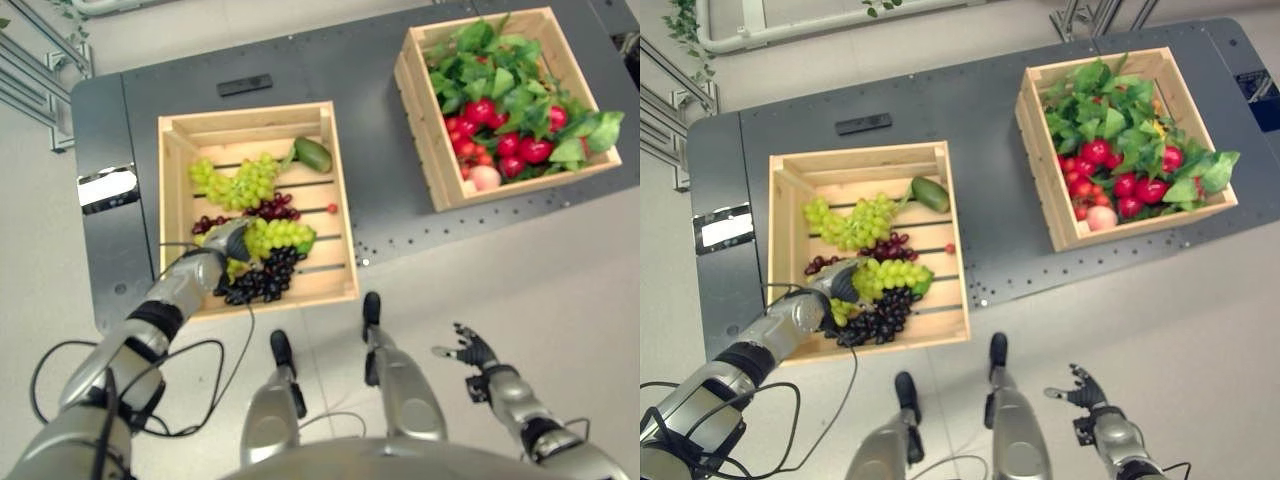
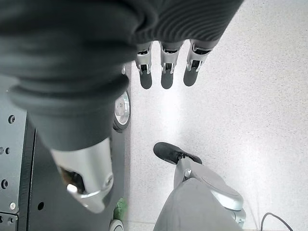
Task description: Pick up the fruits from the basket on one side to the basket on the other side
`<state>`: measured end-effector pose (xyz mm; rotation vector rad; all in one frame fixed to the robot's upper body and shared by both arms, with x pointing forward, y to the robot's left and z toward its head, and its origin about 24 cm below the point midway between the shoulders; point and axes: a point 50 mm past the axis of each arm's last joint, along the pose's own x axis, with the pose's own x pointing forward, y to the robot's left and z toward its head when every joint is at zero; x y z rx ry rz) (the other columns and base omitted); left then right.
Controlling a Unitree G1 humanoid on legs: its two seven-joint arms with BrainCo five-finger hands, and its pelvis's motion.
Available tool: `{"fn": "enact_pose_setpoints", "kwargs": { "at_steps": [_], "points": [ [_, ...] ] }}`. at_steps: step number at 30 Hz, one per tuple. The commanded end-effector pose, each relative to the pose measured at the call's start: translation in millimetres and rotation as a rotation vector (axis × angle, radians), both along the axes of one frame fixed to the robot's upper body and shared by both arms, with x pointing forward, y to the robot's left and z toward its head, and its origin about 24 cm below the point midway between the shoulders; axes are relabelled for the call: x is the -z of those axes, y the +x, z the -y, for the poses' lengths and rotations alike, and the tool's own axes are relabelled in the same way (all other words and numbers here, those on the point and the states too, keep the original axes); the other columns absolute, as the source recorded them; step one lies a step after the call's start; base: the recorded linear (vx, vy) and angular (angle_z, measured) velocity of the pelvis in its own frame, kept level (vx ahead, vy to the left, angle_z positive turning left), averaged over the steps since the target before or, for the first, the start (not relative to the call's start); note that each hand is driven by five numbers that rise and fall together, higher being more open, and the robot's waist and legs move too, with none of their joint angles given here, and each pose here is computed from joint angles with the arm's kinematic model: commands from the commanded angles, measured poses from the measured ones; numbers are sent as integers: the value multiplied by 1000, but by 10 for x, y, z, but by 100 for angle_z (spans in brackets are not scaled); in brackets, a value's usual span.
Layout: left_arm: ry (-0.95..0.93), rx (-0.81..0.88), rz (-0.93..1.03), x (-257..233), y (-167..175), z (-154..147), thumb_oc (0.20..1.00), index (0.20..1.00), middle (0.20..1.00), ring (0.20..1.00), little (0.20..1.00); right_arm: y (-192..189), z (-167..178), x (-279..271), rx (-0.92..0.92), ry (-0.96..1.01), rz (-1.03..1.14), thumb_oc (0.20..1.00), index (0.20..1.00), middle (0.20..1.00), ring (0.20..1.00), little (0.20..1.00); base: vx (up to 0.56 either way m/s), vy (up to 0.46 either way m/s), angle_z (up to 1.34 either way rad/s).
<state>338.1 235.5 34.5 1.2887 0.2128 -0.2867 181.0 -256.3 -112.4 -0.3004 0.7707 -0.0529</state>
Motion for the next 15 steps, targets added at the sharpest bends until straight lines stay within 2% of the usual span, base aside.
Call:
{"fn": "enact_pose_setpoints", "kwargs": {
  "at_steps": [1,15],
  "points": [
    [39,-14,51,-128,101,-43,1000,1000,1000,1000,1000,68,29,-70,-21,-15,48,1000,1000,1000,1000,1000,0,0,0],
    [95,-63,36,-48,112,-114,1000,1000,1000,1000,1000,217,-57,-221,-66,18,162,1000,1000,1000,1000,1000,0,0,0]
  ]
}}
